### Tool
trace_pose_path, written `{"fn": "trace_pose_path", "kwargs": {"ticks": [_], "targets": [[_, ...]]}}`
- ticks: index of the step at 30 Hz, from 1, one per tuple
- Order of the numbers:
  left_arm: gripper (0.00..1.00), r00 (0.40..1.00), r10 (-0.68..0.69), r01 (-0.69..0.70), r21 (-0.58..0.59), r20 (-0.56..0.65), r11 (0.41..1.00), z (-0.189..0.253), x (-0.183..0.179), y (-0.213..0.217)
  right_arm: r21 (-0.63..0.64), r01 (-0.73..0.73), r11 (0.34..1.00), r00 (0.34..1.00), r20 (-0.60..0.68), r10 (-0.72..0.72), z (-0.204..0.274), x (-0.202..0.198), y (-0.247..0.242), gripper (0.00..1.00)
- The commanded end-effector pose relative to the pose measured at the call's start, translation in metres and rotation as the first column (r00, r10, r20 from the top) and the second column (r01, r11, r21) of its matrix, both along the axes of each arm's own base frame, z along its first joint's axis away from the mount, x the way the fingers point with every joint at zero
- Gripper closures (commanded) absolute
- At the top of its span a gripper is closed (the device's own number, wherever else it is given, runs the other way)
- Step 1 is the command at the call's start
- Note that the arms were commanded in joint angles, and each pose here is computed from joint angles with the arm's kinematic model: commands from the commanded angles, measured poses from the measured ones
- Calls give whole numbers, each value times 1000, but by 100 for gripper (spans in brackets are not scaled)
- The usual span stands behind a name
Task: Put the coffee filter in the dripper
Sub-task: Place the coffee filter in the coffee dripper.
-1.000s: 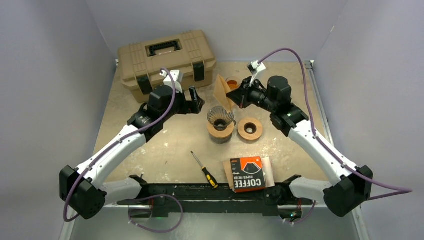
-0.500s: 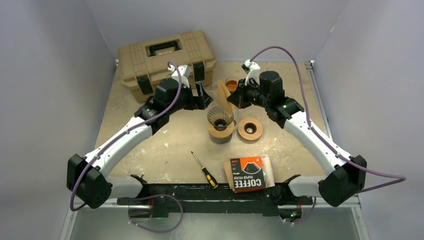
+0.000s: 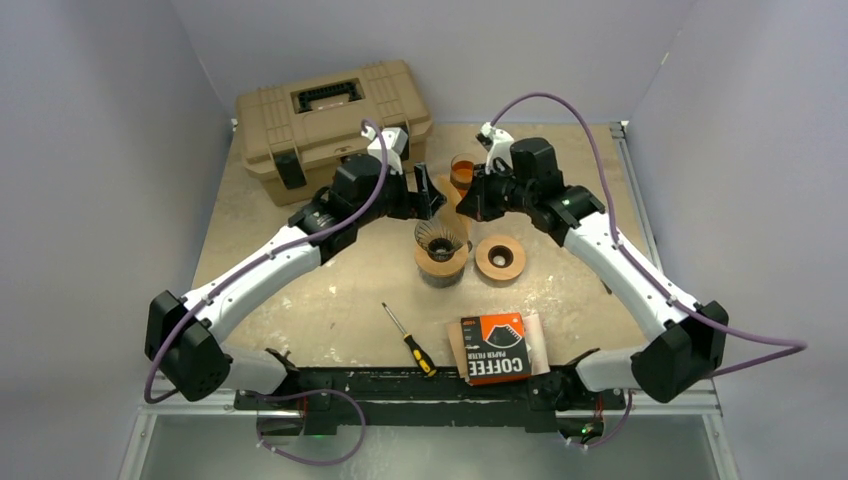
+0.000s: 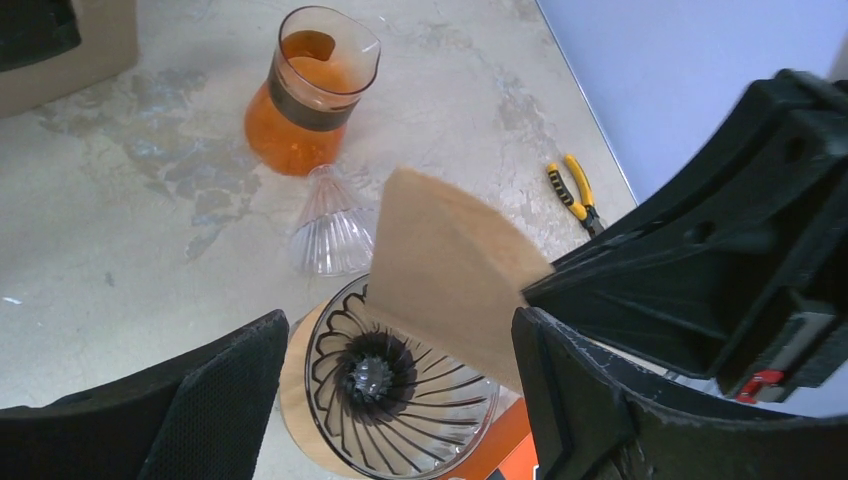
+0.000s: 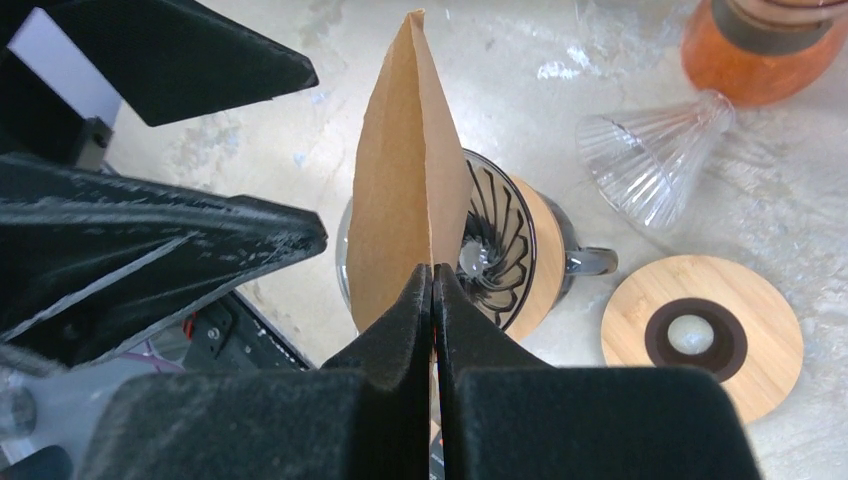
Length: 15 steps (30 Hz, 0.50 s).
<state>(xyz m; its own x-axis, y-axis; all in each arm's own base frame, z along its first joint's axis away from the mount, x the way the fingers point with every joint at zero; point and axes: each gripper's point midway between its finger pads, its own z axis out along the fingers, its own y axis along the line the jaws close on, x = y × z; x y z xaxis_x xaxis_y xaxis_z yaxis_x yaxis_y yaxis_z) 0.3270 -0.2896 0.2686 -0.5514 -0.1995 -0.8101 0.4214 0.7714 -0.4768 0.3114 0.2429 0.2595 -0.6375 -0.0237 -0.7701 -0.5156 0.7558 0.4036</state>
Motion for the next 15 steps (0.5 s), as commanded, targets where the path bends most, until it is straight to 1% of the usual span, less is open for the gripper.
{"fn": "trace_pose_path", "kwargs": {"ticks": [1,8,12,15], "targets": [[19,999,-5,7,-43,44,999,25,4,-10,-19,-45,999,998,-39,45,-6,-6,6,100],[24,999,-13,15,-59,36,998,27,7,-17,-2,-50,999,998,-37,50,-3,-1,17,100],[26,1000,3,-3,1,-7,1000,10,12,-20,-6,-54,999,998,-41,54,-4,1,22,100],[27,1000,-9,10,36,-29,999,0,12,-25,-7,-52,999,998,-40,51,-4,2,23,100]]}}
